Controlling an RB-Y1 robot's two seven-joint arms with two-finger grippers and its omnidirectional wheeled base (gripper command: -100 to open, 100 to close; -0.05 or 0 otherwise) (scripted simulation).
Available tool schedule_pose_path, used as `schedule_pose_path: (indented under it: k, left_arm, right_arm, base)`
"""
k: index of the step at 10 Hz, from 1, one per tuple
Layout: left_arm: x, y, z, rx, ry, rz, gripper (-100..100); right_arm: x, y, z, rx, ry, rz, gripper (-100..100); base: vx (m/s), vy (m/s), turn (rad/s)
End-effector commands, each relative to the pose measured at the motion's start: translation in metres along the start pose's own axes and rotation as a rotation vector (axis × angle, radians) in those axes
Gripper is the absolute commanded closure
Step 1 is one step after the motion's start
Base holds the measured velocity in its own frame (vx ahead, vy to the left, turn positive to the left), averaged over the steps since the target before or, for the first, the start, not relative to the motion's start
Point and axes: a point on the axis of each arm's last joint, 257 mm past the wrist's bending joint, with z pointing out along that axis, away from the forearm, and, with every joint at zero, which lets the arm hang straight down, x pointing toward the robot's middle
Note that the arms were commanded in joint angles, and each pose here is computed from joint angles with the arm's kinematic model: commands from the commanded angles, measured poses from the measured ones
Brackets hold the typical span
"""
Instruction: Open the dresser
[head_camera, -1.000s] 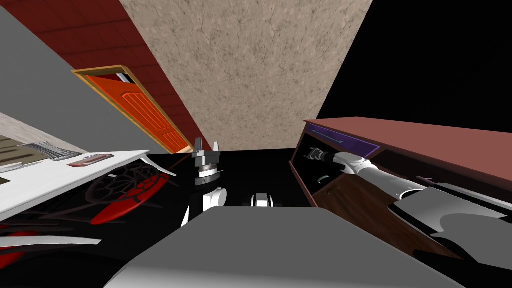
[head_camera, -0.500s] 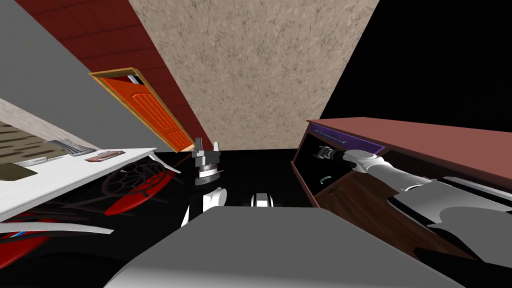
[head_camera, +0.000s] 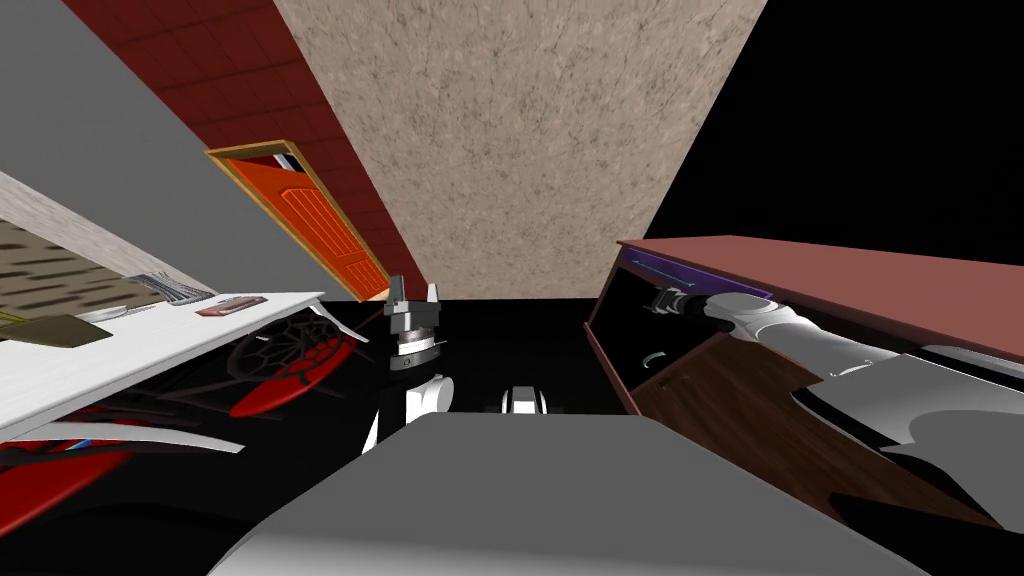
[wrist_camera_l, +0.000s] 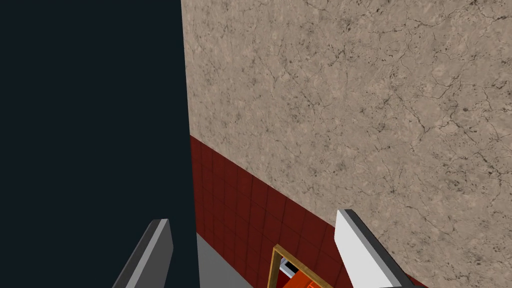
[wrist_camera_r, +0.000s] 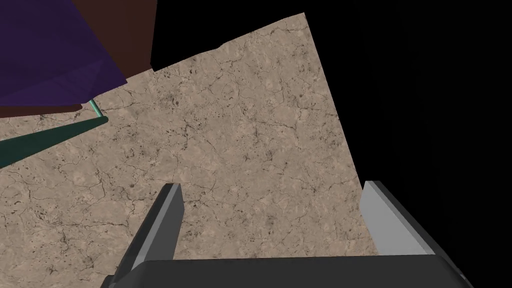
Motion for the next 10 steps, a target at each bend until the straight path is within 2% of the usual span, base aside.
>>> schedule_pose_path:
  k: [1,3,5,6,7,10]
  left_arm:
    - [0.000,0.000,0.000,0.000,0.000,0.000,0]
    - [0.000,0.000,0.000,0.000,0.000,0.000,0]
    - [0.000,0.000,0.000,0.000,0.000,0.000,0]
    - [0.000,0.000,0.000,0.000,0.000,0.000,0]
    - [0.000,0.000,0.000,0.000,0.000,0.000,0]
    - [0.000,0.000,0.000,0.000,0.000,0.000,0]
  right_arm:
    - [0.020,-0.018,-0.007,0.022,0.046,-0.048,-100]
    - [0.053,-0.051,-0.023,0.059,0.127,-0.120,-100]
    - [0.053,-0.051,-0.023,0.059,0.127,-0.120,-100]
    - [0.078,-0.075,-0.038,0.084,0.191,-0.172,-100]
    - [0.087,-0.085,-0.044,0.093,0.216,-0.190,-100]
    - [0.095,-0.092,-0.050,0.100,0.236,-0.204,-100]
  base:
    - [-0.023,0.013,0.050]
    - [-0.041,0.022,0.070]
    - [-0.024,0.015,0.023]
    - [-0.032,0.016,0.091]
    - [-0.048,0.022,0.102]
    - [-0.019,0.017,0.016]
